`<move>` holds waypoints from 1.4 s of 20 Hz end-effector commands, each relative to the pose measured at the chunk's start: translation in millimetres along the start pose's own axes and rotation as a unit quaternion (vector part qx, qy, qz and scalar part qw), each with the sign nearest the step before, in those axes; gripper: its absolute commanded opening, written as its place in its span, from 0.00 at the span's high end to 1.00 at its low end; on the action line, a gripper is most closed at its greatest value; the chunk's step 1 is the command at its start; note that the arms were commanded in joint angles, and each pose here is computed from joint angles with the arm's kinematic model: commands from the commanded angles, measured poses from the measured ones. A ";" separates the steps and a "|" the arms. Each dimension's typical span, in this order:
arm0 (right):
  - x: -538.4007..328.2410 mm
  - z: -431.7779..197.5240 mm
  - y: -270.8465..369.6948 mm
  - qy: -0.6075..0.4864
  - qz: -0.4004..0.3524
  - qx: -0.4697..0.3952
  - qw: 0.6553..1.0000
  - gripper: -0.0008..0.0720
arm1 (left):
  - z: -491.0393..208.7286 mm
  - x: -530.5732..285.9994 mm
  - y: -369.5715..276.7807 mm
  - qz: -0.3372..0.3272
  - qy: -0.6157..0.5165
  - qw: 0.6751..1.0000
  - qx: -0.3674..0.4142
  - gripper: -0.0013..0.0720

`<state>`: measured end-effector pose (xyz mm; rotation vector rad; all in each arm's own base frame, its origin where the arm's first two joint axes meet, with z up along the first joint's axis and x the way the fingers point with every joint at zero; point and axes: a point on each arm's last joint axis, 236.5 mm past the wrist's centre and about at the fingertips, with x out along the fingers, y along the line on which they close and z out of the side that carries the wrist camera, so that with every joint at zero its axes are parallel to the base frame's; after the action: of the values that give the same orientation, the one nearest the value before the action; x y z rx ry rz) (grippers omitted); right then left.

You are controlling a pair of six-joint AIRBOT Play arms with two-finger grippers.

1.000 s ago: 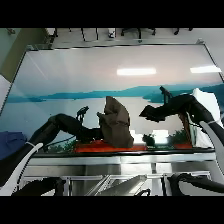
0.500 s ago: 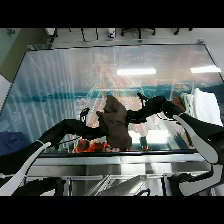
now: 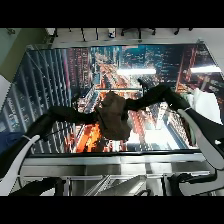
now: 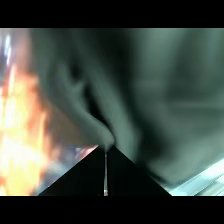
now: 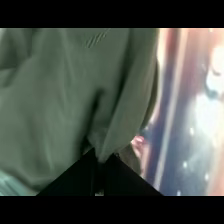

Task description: Fold the shirts.

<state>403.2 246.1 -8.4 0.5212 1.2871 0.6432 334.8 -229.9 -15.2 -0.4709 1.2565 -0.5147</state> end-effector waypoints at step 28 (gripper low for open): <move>-151.3 -16.8 -51.2 -0.031 -0.246 -0.046 0.968 0.95 | -35.0 177.7 -112.7 -0.050 0.028 0.997 0.048 0.75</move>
<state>375.4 123.1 93.8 0.1762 1.1724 0.3469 325.9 -400.0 -81.1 -0.4600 1.2444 -0.6370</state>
